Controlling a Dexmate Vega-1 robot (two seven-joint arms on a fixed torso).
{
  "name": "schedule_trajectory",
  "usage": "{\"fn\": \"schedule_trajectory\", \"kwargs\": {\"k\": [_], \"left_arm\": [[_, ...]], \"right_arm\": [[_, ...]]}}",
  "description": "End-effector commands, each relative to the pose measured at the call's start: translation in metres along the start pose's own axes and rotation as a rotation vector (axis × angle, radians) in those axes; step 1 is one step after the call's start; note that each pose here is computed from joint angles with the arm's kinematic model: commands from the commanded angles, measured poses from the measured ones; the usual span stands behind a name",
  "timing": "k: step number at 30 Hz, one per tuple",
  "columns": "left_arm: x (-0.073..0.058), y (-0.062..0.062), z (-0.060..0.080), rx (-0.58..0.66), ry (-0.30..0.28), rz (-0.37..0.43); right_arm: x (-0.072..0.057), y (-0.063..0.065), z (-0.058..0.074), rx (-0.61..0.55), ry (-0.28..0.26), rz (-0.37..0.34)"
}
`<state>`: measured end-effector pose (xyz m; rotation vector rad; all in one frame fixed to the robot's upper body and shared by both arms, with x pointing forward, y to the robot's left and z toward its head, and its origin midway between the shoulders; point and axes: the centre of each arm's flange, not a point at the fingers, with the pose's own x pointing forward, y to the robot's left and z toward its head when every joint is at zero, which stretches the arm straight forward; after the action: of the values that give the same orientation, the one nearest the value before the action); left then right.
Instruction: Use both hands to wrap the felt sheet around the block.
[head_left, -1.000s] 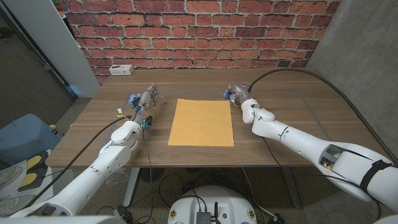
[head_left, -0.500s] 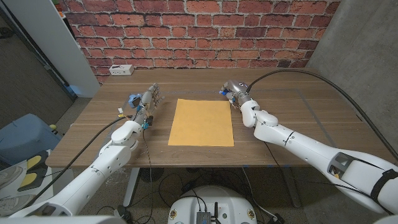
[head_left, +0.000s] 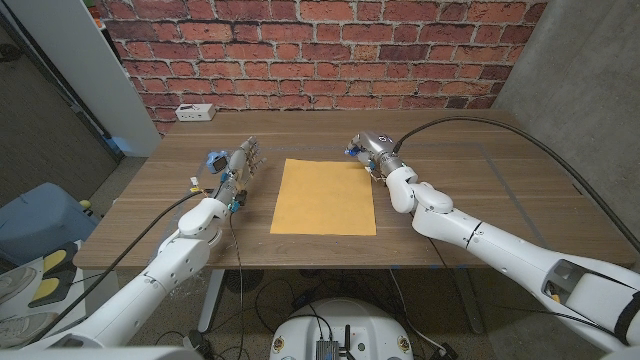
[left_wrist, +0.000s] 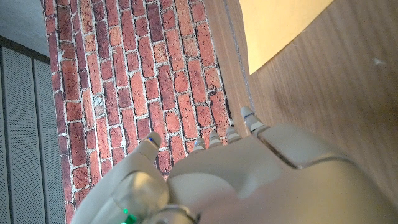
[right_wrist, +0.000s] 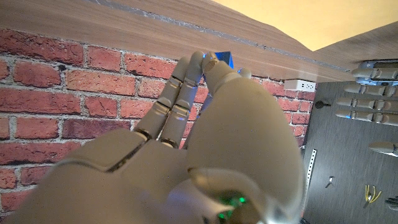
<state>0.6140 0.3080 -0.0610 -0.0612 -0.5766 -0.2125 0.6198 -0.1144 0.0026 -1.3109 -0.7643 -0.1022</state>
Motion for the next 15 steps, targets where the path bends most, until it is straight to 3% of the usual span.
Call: {"fn": "schedule_trajectory", "kwargs": {"k": [1,15], "left_arm": [[-0.011,-0.004,0.0,0.004,-0.013,-0.005],[-0.015,-0.006,0.0,0.004,-0.013,-0.018]], "right_arm": [[-0.014,0.002,0.024,-0.002,-0.116,0.035],[-0.025,0.009,0.048,0.01,-0.207,0.093]]}}
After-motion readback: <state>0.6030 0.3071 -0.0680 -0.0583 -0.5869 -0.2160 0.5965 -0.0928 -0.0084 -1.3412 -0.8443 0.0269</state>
